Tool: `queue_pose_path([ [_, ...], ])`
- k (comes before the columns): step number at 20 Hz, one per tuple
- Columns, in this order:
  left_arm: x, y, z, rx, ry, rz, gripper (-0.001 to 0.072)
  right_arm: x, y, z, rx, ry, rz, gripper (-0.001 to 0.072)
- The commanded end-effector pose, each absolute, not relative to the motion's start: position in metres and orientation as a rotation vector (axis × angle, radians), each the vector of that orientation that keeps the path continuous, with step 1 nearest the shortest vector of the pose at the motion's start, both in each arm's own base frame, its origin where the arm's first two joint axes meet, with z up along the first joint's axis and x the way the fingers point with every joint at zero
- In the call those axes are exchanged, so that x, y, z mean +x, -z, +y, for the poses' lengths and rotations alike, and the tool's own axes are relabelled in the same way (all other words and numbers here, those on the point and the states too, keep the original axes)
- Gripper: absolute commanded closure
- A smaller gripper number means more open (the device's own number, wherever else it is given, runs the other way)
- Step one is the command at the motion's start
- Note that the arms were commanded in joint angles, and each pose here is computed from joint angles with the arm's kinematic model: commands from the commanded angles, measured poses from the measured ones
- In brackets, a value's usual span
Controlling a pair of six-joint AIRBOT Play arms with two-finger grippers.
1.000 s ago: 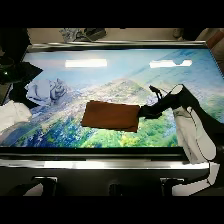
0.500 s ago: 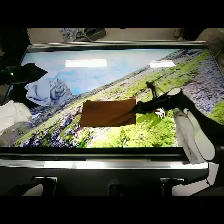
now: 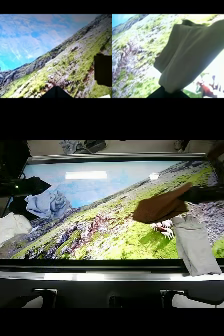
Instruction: Fold the shirts.
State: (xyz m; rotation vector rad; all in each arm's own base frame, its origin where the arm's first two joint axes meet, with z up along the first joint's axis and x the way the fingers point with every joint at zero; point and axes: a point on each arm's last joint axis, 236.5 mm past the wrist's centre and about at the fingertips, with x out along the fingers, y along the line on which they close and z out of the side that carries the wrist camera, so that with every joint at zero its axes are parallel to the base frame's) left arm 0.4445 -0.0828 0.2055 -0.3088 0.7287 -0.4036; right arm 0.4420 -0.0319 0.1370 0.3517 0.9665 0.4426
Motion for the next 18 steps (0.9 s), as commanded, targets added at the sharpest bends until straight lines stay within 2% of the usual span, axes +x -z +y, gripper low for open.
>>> queue_pose_path([
  [1,0.444,-0.206,-0.083,-0.305,0.405,0.727,0.0670,0.412,-0.172,-0.098,0.393,-0.279,0.918,0.0660],
  [6,0.444,-0.206,-0.084,-0.305,0.407,0.728,0.0670,0.397,-0.187,-0.178,0.531,-0.056,0.800,0.0660],
  [9,0.444,-0.206,-0.084,-0.305,0.407,0.728,0.0670,0.390,-0.202,-0.192,0.598,-0.053,0.730,0.0661],
  [13,0.444,-0.206,-0.084,-0.304,0.407,0.727,0.0670,0.346,-0.197,-0.181,0.605,-0.081,0.854,0.0660],
  [18,0.444,-0.206,-0.084,-0.305,0.407,0.728,0.0670,0.282,-0.143,-0.204,0.603,0.108,1.156,0.0659],
])
